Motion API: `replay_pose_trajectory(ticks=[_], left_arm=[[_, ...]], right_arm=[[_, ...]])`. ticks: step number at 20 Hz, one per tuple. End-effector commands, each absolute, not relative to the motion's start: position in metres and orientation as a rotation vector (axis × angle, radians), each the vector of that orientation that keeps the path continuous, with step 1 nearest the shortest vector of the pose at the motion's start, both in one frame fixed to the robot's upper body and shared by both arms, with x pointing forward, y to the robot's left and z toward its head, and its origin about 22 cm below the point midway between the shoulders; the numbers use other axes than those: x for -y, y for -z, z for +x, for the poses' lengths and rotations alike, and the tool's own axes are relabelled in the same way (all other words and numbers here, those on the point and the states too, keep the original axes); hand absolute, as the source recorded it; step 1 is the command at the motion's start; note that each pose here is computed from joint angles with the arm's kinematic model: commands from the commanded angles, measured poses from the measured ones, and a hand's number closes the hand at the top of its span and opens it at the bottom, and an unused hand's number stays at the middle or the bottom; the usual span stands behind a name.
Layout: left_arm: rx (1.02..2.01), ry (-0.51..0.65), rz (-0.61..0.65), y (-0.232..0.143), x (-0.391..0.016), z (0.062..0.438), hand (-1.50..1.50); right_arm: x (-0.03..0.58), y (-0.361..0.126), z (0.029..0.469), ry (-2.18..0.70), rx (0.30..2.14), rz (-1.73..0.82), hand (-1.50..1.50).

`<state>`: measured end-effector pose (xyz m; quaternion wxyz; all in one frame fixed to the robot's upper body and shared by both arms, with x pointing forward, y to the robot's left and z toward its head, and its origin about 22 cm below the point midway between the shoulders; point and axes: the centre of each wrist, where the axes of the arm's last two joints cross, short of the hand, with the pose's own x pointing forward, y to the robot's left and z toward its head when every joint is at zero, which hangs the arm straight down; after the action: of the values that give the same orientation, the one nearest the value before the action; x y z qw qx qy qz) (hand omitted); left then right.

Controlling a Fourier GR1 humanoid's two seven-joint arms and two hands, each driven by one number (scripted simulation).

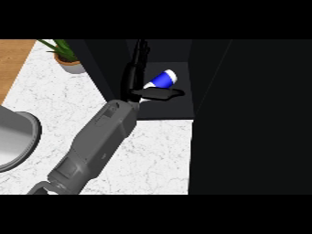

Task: Pick up the bottled water, place it into the cabinet and close the cabinet

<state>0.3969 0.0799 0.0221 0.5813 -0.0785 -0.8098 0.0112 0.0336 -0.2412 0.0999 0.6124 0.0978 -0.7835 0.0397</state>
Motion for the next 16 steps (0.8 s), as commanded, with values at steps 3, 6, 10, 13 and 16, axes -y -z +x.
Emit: replay_pose_trajectory(ticks=[3, 6, 10, 13, 16], left_arm=[[1.862, -0.049, -0.412, -0.009, -0.073, 0.362, -1.5], [1.888, -0.047, -0.484, 0.007, -0.074, 0.331, -1.5], [1.905, -0.044, -0.518, -0.019, -0.074, 0.316, -1.5], [1.892, -0.018, -0.568, -0.008, -0.082, 0.28, -1.5], [1.87, -0.005, -0.565, -0.023, -0.1, 0.278, 1.5]], right_arm=[[0.239, -0.129, 0.033, -0.091, 1.823, 0.23, -1.5], [0.23, -0.111, 0.037, -0.068, 1.838, 0.198, -1.5], [0.232, -0.126, 0.034, -0.105, 1.826, 0.191, -1.5], [0.236, -0.13, 0.032, -0.169, 1.823, 0.194, -1.5], [0.236, -0.139, 0.027, -0.27, 1.813, 0.268, -1.5]])
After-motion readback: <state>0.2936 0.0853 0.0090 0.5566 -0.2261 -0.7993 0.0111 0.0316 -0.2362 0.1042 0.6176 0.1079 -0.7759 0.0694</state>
